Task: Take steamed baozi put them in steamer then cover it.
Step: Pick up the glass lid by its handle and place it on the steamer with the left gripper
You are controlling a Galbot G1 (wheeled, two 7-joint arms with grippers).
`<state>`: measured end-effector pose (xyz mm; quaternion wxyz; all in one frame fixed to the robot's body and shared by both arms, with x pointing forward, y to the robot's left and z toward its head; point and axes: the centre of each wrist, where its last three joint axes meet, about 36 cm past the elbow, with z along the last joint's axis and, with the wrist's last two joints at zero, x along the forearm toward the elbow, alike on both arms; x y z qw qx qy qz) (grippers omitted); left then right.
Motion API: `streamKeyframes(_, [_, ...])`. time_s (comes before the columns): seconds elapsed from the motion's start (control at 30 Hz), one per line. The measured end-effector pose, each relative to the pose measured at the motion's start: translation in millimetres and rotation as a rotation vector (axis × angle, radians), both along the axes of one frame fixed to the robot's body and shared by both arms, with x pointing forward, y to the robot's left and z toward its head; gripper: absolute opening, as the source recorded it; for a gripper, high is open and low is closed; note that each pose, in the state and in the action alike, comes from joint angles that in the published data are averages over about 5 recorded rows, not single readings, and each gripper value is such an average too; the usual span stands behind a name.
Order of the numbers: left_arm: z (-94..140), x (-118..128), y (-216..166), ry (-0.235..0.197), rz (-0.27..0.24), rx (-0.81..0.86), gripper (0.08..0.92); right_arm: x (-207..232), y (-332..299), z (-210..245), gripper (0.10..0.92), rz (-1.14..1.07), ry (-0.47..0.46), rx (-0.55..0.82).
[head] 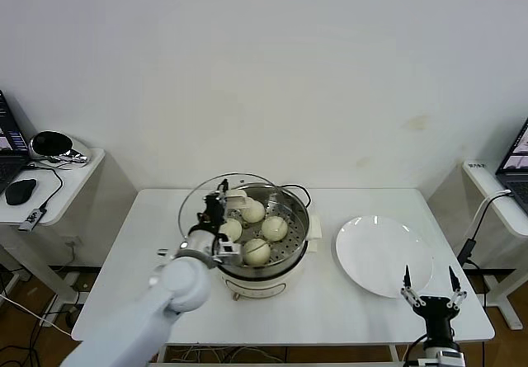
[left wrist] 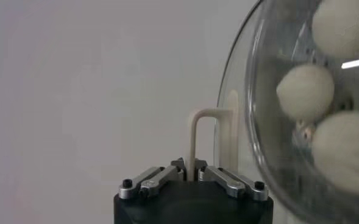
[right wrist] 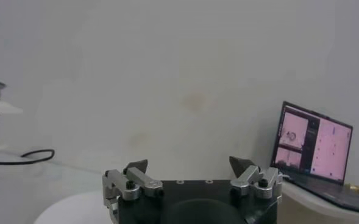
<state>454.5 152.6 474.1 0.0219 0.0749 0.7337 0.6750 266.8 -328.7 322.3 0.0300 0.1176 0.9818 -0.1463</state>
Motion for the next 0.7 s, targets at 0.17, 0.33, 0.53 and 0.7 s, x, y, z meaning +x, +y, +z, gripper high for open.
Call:
streamKeyframes(0.17, [-9,0,-20,0.008,-0.020,0.002,0.151,0,1,-3,0.823,0.001,0.006,0.003])
streamKeyframes(0.33, [-17,1,-35,0.013,-0.032,0.008,0.151,-1,1,-4,0.823,0.001,0.010,0.005])
streamKeyframes(0.53, [-23,3,-44,0.010,-0.037,0.018,0.151,-1,0,-5,0.823,0.003,0.014,0.006])
streamKeyframes(0.7, [-29,4,-48,0.004,-0.036,0.030,0.151,-1,1,-6,0.823,0.008,0.015,0.008])
